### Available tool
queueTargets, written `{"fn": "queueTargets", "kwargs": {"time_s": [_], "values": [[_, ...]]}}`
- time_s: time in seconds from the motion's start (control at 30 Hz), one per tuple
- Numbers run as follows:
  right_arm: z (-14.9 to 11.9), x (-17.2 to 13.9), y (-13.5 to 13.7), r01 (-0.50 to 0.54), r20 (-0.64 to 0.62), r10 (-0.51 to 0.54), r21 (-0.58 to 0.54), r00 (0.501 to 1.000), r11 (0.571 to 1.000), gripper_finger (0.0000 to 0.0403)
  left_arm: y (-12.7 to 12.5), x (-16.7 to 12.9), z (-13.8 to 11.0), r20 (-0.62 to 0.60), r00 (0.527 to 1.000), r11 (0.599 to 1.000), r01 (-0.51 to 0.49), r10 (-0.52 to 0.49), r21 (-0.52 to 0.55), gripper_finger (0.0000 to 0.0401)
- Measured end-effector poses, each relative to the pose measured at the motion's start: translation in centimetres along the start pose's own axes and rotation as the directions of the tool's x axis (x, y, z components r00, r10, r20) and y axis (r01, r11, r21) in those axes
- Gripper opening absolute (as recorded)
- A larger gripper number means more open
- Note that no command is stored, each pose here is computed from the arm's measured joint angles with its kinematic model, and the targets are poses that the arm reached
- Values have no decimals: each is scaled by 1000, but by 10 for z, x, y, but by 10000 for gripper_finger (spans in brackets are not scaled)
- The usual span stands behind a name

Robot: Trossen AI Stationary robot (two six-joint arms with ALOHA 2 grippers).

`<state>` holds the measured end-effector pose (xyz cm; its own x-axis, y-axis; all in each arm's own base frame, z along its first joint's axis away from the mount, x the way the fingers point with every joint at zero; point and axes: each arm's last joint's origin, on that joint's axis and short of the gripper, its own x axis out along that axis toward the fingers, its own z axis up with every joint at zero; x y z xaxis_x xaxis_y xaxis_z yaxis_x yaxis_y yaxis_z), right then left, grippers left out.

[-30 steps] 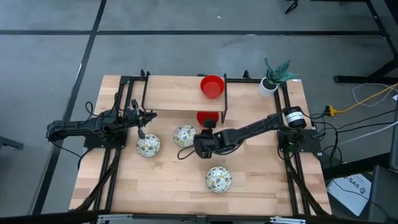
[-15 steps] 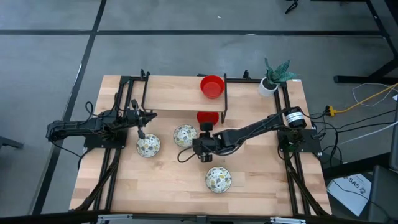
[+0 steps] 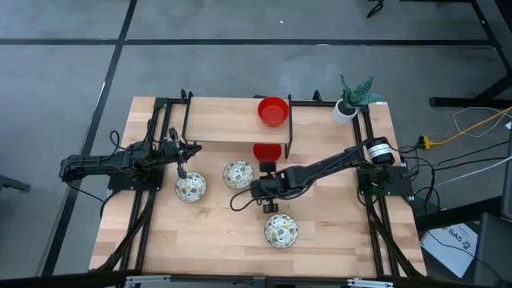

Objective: Pick & Place Mini bowls
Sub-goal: Stack the red bowl on the red bowl on the shelf

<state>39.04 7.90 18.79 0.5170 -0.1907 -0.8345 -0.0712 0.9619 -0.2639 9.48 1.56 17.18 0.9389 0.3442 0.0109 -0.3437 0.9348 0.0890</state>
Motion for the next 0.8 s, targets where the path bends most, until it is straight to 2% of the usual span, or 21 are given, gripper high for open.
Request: {"fn": "queueTargets", "kwargs": {"time_s": [0.1, 0.33, 0.5, 0.7, 0.8], "values": [[0, -3, 0, 0, -5, 0, 34, 1000, 999, 81, 0, 0, 0, 0, 1000, 1000, 0, 0, 0, 20], [1, -3, -2, 63, 12, -64, 23, 998, 998, 81, 0, 0, 0, 0, 1000, 1000, 0, 0, 0, 20], [5, -2, -6, 71, 47, -72, 18, 996, 997, 81, 0, 0, 0, 0, 1000, 1000, 0, 0, 0, 20], [1, -2, -17, 267, -1, -267, 21, 964, 963, 81, 0, 0, 0, 0, 1000, 1000, 0, 0, 0, 20], [-3, 1, -24, 315, -39, -314, 36, 949, 948, 81, 0, 0, 0, 0, 1000, 1000, 0, 0, 0, 20]]}}
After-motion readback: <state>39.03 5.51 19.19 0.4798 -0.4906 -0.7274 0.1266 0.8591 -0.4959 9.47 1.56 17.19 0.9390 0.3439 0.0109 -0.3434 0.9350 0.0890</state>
